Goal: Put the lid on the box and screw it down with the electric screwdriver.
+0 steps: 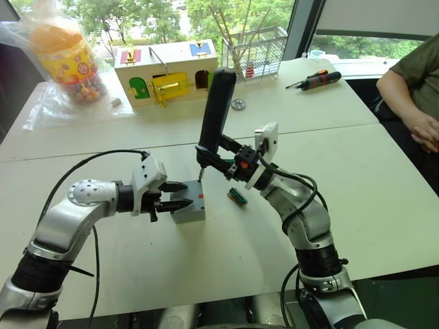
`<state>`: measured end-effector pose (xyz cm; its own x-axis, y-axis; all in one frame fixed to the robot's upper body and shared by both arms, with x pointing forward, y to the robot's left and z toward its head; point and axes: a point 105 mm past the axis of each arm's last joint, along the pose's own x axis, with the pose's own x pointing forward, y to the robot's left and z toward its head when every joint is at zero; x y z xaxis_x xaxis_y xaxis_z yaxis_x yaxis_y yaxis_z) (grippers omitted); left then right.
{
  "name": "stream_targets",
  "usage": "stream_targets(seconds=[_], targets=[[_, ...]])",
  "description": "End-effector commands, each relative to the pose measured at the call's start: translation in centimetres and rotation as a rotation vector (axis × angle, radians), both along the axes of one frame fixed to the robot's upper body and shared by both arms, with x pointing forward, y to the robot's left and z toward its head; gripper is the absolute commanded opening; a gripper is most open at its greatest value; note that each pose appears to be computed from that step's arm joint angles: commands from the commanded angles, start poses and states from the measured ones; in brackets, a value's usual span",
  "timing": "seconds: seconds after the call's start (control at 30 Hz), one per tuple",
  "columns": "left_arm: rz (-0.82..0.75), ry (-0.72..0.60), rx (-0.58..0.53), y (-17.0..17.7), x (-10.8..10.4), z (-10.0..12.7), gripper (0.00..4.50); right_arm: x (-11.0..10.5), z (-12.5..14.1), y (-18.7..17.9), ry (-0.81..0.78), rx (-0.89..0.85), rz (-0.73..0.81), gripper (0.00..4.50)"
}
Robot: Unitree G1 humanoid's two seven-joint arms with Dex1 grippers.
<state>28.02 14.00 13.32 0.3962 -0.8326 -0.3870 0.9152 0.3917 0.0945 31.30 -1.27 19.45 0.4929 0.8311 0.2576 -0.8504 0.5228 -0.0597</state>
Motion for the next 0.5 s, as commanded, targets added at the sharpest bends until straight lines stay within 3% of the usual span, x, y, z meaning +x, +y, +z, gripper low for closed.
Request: stream_targets(seconds=[0.03, 0.3, 0.5], targets=[[0.018, 0.060, 0.048, 0.3, -0.2, -1.9, 2.15, -0.9, -0.8, 1.5, -0.016, -0.088, 0.056, 1.87], [0.024, 0.077, 0.050, 0.4, -0.5, -2.6, 2.15, -0.8, -2.6, 2.4, 0.014, -0.218, 0.079, 1.87], [0.030, 0.080, 0.047, 0.4, -0.5, -2.8, 2.15, -0.4, -3.5, 2.1, 0.069, -0.222, 0.073, 1.87]])
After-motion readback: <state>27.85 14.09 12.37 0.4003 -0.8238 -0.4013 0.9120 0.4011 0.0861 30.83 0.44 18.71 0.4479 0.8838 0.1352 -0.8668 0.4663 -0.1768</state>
